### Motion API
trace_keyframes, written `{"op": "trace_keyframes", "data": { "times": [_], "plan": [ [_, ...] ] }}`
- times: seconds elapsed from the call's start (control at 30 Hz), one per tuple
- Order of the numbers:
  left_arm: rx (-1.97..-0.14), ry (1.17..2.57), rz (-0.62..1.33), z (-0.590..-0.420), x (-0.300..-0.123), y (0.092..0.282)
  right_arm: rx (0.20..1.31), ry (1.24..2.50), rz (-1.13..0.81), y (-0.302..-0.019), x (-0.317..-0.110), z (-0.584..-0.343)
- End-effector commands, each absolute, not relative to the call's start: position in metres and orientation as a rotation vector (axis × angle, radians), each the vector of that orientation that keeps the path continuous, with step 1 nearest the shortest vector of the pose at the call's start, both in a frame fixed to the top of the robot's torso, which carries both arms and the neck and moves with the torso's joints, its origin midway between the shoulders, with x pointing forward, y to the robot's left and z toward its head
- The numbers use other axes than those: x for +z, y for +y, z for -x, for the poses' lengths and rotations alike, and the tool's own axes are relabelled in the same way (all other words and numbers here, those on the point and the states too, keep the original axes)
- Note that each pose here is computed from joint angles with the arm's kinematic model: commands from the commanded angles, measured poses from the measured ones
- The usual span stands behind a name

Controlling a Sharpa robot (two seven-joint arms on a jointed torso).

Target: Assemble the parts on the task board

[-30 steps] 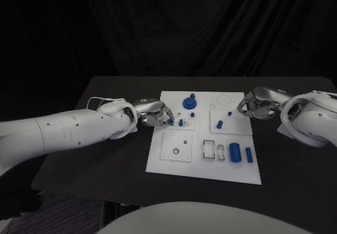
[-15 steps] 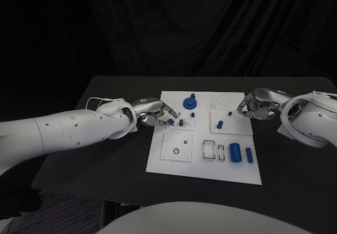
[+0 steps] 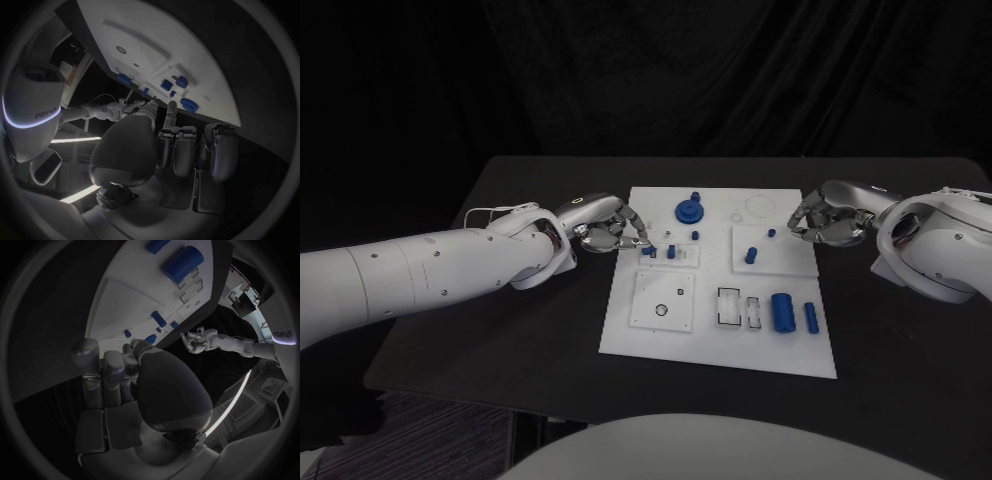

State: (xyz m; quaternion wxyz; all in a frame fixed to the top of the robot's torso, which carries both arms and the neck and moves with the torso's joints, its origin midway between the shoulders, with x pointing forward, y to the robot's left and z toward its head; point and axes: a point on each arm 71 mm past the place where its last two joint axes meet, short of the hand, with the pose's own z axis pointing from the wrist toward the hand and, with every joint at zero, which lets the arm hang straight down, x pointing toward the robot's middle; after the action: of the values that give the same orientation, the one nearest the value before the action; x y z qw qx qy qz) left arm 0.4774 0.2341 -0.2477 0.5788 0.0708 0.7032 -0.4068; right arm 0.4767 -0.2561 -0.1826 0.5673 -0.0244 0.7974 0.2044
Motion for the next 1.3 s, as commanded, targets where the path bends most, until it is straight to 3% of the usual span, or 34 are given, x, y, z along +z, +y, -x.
{"op": "trace_keyframes", "data": {
  "times": [0.03, 0.2, 0.6, 1.3],
  "plan": [
    [-0.866, 1.802, 0.193, -0.481, -0.259, 0.246, 0.475, 1.878, 0.055, -0.257, -0.184, -0.476],
    [-0.807, 1.962, 0.458, -0.478, -0.272, 0.252, 0.476, 1.875, 0.054, -0.258, -0.183, -0.475],
    [-0.716, 2.167, 0.602, -0.473, -0.288, 0.249, 0.475, 1.873, 0.052, -0.259, -0.183, -0.475],
    [-0.713, 2.171, 0.604, -0.473, -0.288, 0.249, 0.475, 1.873, 0.052, -0.259, -0.183, -0.475]
  ]
}}
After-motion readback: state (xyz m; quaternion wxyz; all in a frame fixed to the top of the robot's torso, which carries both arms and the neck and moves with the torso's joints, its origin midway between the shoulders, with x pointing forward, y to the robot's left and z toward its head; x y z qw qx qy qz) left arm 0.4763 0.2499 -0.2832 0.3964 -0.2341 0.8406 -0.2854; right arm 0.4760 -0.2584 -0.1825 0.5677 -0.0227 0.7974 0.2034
